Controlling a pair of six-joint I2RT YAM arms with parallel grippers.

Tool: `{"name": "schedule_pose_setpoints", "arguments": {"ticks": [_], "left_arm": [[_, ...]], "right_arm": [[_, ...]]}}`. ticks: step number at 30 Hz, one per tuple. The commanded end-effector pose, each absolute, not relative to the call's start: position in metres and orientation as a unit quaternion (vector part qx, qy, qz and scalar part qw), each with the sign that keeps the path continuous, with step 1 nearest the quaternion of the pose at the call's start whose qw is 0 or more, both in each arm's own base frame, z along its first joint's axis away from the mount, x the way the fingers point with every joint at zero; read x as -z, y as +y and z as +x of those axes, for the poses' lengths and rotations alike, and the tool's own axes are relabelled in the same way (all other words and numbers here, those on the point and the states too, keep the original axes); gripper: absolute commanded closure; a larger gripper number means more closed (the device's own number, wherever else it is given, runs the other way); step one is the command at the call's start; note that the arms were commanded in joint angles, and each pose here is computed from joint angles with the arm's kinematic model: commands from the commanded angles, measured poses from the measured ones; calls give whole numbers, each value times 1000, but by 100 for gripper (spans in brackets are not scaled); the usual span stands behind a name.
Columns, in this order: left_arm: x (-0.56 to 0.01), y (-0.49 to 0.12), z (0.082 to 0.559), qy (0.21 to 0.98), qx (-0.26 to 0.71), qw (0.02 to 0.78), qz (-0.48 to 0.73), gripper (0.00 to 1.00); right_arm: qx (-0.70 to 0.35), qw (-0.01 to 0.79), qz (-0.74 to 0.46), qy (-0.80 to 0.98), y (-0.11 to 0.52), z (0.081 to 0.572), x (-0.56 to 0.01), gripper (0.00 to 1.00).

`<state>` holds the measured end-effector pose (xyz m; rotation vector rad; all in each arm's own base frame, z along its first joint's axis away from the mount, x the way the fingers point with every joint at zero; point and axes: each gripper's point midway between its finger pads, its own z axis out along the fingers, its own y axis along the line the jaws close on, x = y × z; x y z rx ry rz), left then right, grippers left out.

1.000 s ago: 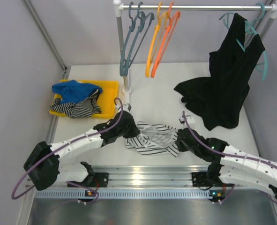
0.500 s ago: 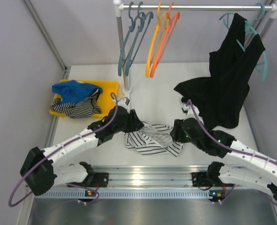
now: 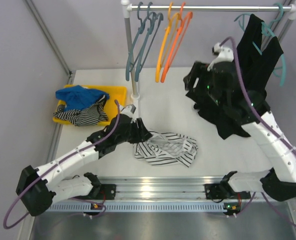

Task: Place the tank top on the hanger

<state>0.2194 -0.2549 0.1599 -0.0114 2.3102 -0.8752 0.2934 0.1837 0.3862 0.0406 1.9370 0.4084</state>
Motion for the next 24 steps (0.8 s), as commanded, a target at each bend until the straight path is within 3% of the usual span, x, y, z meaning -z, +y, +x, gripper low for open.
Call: {"name": "schedule_pose_setpoints", "arguments": {"ticks": [1, 9, 24], "left_arm": [[-181, -255, 217, 871, 352, 341, 6, 46], [-180, -258, 209, 871, 364, 329, 17, 46], [-169, -256, 206, 873, 363, 324, 17, 46]], "right_arm": [[-171, 597, 12, 784, 180, 335, -442, 30], [-200, 680, 43, 704, 184, 377, -526, 8], [-184, 690, 37, 699, 210, 421, -531, 3]]}}
